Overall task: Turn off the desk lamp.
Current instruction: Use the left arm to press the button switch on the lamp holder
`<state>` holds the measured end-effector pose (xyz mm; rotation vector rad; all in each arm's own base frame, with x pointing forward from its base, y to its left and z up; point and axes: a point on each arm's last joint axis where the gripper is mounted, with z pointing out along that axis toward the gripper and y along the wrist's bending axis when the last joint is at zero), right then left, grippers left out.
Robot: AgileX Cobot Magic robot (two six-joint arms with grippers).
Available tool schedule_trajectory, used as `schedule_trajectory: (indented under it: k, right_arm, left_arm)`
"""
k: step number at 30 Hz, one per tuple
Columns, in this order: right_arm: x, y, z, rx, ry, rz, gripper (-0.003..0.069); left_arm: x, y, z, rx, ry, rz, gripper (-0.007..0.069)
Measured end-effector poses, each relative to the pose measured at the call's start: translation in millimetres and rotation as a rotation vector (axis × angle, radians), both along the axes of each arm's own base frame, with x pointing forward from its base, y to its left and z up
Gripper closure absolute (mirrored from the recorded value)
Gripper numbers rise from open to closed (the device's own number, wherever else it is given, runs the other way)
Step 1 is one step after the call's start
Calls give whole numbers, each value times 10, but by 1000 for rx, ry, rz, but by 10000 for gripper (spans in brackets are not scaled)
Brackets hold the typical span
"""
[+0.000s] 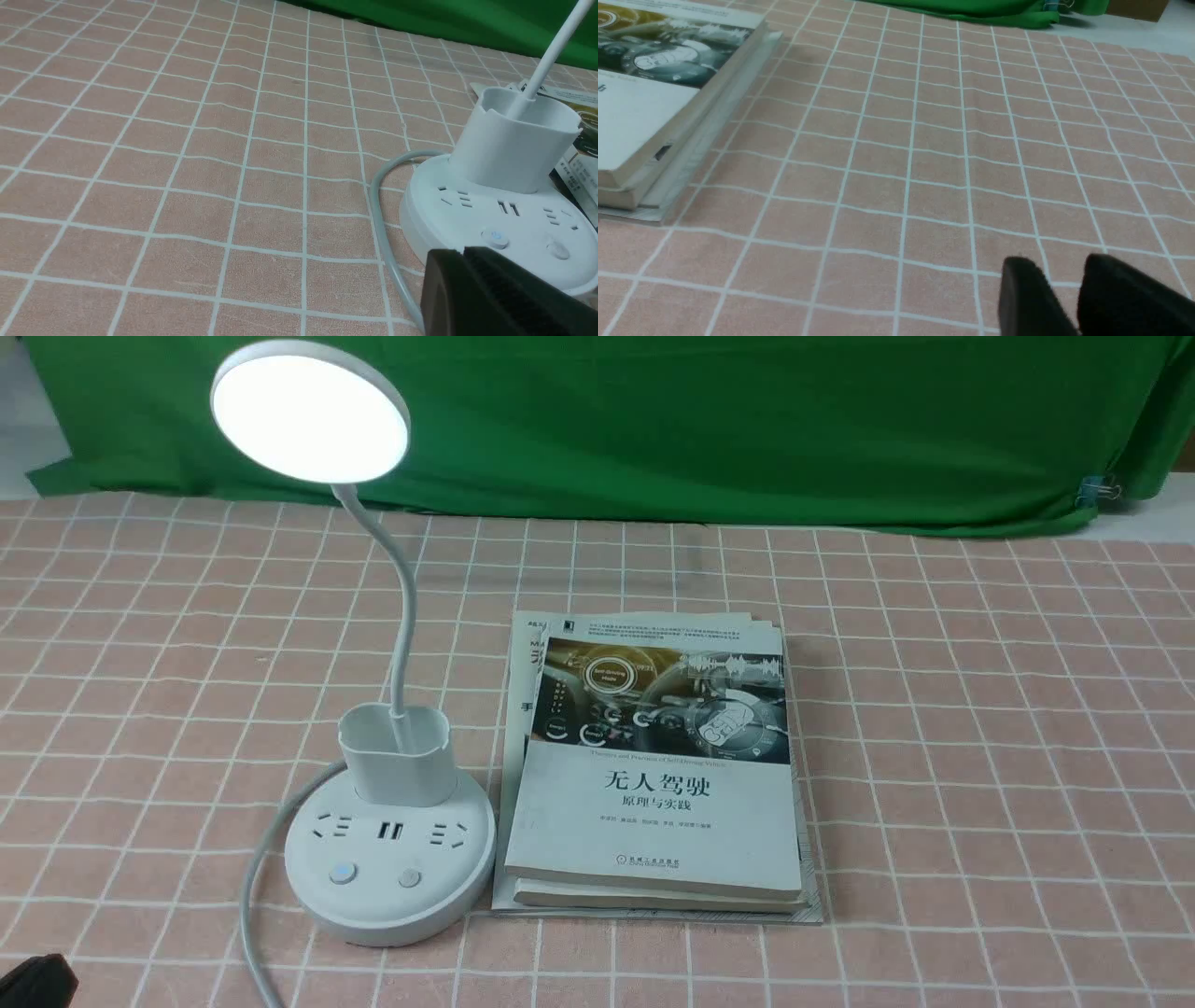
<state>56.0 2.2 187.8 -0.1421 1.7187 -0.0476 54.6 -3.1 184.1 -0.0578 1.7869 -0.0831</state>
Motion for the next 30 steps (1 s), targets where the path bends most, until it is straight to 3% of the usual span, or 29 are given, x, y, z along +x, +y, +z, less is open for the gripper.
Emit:
schedule_trajectory:
  k: [22,27,30]
  right_arm:
    - [0,0,0,0,0,0,419]
    - [0,0,0,0,0,0,419]
    - [0,0,0,0,0,0,419]
  left_arm:
    - [5,0,23,-18,-25,4,621]
    - [21,-4,175,-424,-179,47,621]
    - [21,13,224,-595,-230,69,621]
